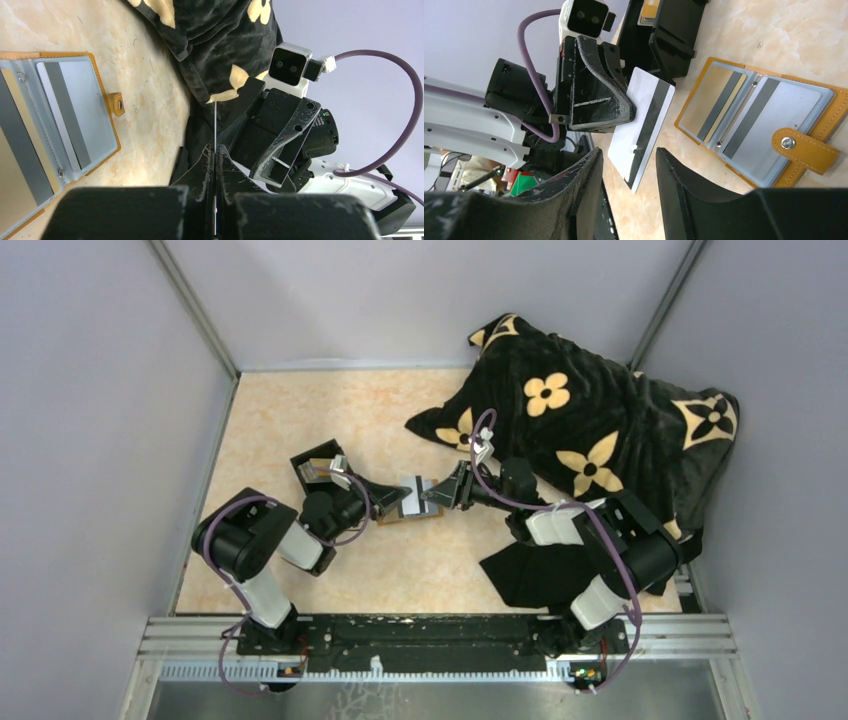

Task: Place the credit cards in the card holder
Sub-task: Adjust the credit card.

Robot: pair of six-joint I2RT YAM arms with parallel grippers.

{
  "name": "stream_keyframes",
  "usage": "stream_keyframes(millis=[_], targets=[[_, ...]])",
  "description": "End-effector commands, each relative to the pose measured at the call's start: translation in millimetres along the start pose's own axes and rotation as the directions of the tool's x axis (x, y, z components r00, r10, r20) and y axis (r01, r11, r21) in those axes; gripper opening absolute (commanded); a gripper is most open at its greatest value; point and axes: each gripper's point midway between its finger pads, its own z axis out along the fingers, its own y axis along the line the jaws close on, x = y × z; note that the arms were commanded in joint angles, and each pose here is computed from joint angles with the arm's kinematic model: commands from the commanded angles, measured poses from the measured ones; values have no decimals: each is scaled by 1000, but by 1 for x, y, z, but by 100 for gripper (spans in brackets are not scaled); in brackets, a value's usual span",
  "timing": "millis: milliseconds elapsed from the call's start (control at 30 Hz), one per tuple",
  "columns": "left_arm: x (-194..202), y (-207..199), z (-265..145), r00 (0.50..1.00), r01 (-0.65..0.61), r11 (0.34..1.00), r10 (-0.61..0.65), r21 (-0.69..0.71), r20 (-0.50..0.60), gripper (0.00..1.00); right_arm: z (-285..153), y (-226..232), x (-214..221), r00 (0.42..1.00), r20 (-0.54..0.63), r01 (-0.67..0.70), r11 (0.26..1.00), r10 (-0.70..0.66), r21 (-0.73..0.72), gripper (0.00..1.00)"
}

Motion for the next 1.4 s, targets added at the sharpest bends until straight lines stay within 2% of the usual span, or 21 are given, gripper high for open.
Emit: stream_keyframes(millis=[0, 367, 600, 667, 700, 767, 800, 833, 933, 1033, 1133, 1333, 1367], targets=[[-13, -68, -10, 991, -125, 955, 110, 268, 72, 0, -2, 11, -13, 998, 41, 54, 997, -52, -47, 44], [-7, -72, -4, 993, -119, 948, 118, 296, 18, 0, 4, 8, -9, 1000, 21, 19, 997, -18, -78, 41], [-3, -69, 0, 994, -102, 949, 111, 297, -13, 0, 8, 6, -8, 1000, 13, -2, 996, 3, -91, 33], [-2, -67, 1, 994, -97, 951, 109, 294, -24, 0, 9, 7, -9, 1000, 11, -3, 995, 4, -96, 27], [-1, -65, 1, 994, -93, 953, 105, 289, -27, 0, 10, 8, -10, 1000, 9, -3, 995, 4, -101, 20], [-1, -61, 2, 995, -84, 957, 96, 278, -30, 0, 11, 10, -10, 1000, 0, -9, 993, 9, -114, 0], [-1, -59, 2, 995, -80, 959, 91, 272, -28, 0, 12, 10, -10, 1000, -2, -17, 993, 17, -117, 0], [-2, -57, 2, 996, -77, 961, 86, 265, -23, 3, 12, 10, -10, 1000, -3, -21, 993, 21, -117, 0], [-8, -49, 1, 998, -62, 971, 60, 232, 13, 30, 12, 10, -10, 1000, -8, -26, 994, 25, -110, 0], [-16, -37, -1, 998, -55, 982, 49, 179, 40, 43, 12, 3, -9, 999, -26, -26, 998, 25, -53, 0], [-24, -29, -2, 995, -82, 989, 75, 119, 69, 50, 9, 1, -17, 999, -29, 20, 1000, -19, 23, 0], [-37, -7, 0, 968, -227, 970, 235, -88, 86, 51, 5, -21, -31, 996, -64, 83, 969, -70, 232, 0], [-38, 4, -1, 965, -241, 958, 254, -156, 68, 51, 5, -24, -33, 995, -71, 85, 961, -69, 261, 0]])
